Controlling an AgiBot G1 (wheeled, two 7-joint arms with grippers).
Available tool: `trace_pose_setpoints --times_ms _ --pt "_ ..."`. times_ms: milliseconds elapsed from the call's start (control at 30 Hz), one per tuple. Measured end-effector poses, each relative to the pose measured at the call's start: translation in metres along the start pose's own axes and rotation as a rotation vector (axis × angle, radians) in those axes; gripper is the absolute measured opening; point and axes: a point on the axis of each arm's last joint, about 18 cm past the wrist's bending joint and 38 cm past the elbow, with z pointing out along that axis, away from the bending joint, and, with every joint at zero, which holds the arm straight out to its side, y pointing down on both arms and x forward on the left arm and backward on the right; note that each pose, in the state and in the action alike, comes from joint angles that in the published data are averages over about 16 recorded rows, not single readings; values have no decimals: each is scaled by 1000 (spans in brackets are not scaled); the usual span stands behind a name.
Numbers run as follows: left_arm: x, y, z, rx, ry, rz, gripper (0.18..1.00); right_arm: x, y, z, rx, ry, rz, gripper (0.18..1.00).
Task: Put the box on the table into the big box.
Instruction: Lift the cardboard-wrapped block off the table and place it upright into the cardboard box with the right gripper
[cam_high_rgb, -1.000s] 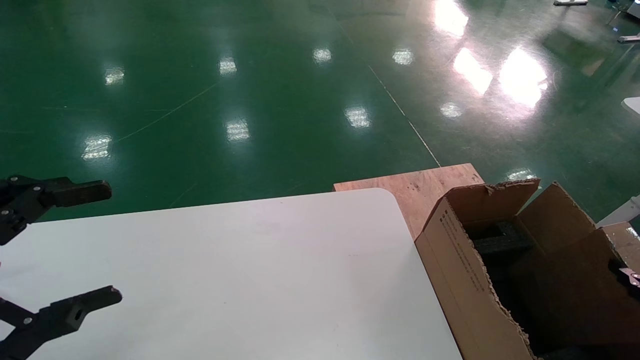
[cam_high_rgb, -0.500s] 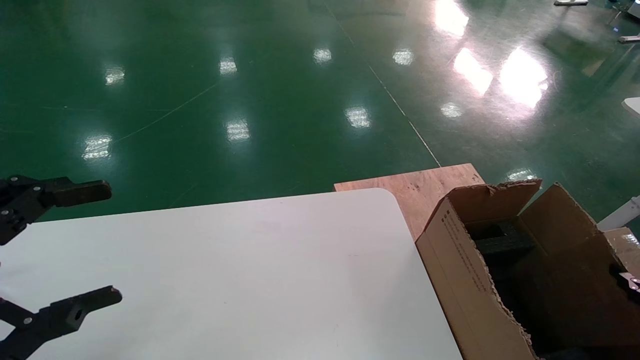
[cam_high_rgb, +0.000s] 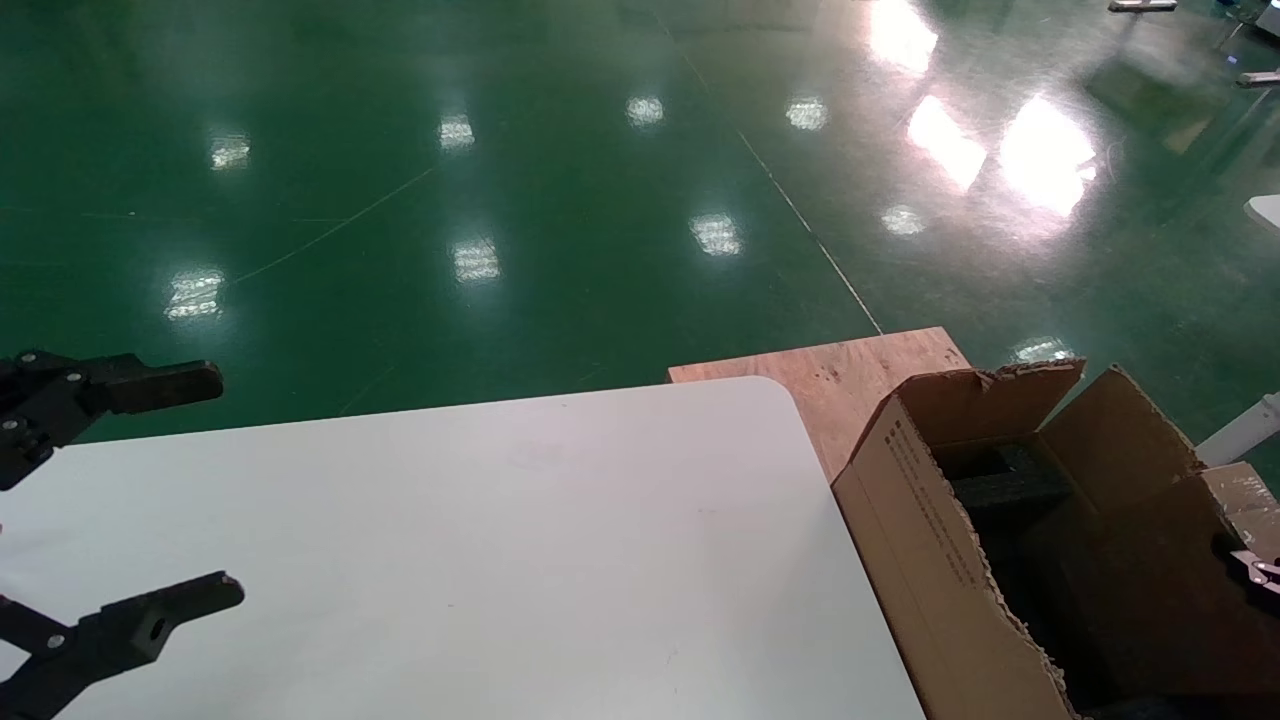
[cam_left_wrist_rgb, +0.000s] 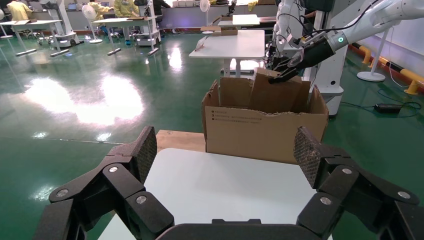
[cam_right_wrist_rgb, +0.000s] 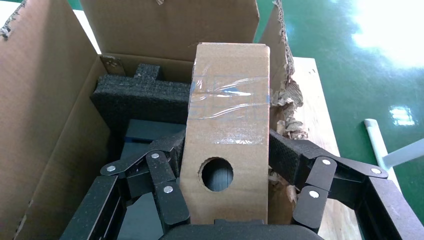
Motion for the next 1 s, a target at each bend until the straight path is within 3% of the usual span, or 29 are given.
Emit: trace_pose_setpoints --times_ms 700,1000 --pt "0 0 0 0 -1 0 1001 8 2 -6 -8 26 10 441" --pt "0 0 0 0 -1 0 1001 8 2 -5 -7 27 8 534"
